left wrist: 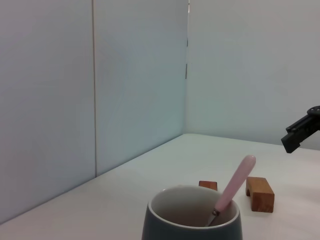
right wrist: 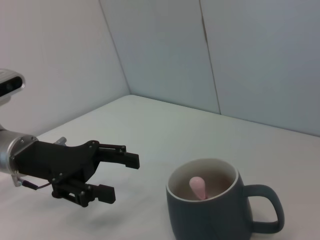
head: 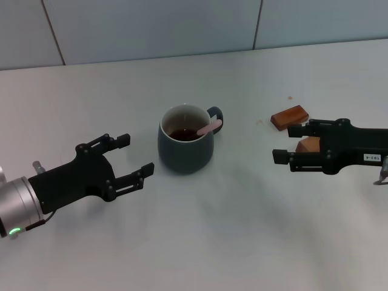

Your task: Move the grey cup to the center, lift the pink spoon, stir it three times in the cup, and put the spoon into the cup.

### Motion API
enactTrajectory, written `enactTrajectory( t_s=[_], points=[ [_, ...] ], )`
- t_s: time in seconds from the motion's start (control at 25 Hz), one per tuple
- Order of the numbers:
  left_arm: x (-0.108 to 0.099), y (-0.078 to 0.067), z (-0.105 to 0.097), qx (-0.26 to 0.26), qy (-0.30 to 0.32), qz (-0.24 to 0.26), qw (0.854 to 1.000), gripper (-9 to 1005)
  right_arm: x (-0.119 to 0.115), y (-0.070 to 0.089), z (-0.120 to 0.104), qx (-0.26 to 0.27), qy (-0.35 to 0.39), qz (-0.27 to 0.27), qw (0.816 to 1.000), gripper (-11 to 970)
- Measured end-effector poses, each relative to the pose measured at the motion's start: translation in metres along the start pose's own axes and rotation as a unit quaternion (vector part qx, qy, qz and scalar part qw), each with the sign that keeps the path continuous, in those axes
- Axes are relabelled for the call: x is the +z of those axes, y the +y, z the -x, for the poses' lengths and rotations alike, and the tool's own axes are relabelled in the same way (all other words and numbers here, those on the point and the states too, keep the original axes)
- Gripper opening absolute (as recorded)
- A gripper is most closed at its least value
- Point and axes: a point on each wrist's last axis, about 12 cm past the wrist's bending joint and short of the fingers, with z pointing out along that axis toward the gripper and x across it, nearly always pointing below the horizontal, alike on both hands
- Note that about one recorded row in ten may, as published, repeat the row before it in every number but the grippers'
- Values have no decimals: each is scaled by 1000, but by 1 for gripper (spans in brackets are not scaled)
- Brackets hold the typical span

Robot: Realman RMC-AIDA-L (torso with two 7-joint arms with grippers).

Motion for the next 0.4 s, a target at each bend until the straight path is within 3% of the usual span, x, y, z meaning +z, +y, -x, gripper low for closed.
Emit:
enactTrajectory(
  t_s=[0.4],
  points=[
    [-3,-1,-3,-3,-2,7,1000,805,7,-2,-7,5,-7,5,1000,774]
  ],
)
